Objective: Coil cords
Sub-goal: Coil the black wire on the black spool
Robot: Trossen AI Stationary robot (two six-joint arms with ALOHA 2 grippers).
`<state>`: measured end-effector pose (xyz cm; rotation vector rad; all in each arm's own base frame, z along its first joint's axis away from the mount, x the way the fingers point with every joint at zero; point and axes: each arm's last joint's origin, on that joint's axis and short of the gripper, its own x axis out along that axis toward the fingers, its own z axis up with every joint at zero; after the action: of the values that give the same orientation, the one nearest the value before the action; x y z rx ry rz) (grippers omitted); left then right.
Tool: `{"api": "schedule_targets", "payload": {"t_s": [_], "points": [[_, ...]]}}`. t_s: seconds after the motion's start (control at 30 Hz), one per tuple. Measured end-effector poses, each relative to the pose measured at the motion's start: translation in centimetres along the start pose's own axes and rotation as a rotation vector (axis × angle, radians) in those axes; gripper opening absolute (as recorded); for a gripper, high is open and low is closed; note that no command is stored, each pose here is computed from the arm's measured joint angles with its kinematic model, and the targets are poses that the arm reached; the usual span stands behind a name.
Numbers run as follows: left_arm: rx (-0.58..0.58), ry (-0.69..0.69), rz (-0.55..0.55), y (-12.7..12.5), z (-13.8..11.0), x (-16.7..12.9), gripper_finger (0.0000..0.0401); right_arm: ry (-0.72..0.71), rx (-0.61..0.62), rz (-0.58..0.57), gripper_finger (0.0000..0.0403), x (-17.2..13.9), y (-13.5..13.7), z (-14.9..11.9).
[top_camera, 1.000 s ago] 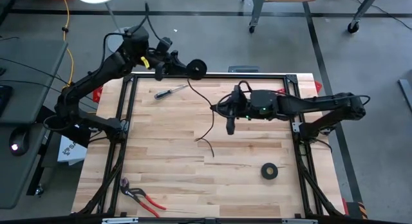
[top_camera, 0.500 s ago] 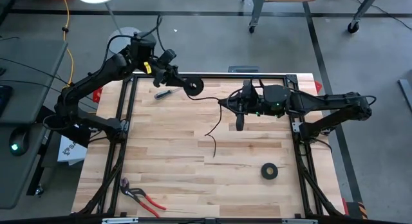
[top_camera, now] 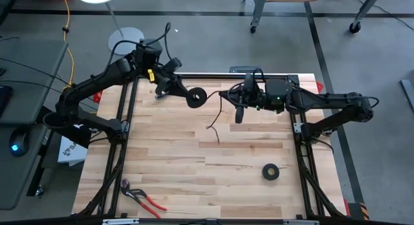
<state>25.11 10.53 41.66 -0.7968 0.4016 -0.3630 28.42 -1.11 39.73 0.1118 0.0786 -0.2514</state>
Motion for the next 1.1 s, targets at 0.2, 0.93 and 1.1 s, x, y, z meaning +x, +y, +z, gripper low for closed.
{"api": "schedule_targets", "payload": {"t_s": [0.2, 0.93, 1.1], "points": [[-0.033, 0.038, -0.03, -0.9, -0.6, 1.3, 0.0, -0.073, -0.002, 0.027, 0.0001, 0.1, -0.5, 0.8], [0.049, -0.196, 0.057, -1.4, 2.5, -1.1, 0.0, -0.007, -0.028, 0.14, 0.0, -0.6, 1.8, 0.3], [0.068, -0.219, 0.018, -2.9, 3.1, -2.6, 0.0, 0.03, -0.047, 0.123, 0.0, -1.2, 1.6, 0.2]]}}
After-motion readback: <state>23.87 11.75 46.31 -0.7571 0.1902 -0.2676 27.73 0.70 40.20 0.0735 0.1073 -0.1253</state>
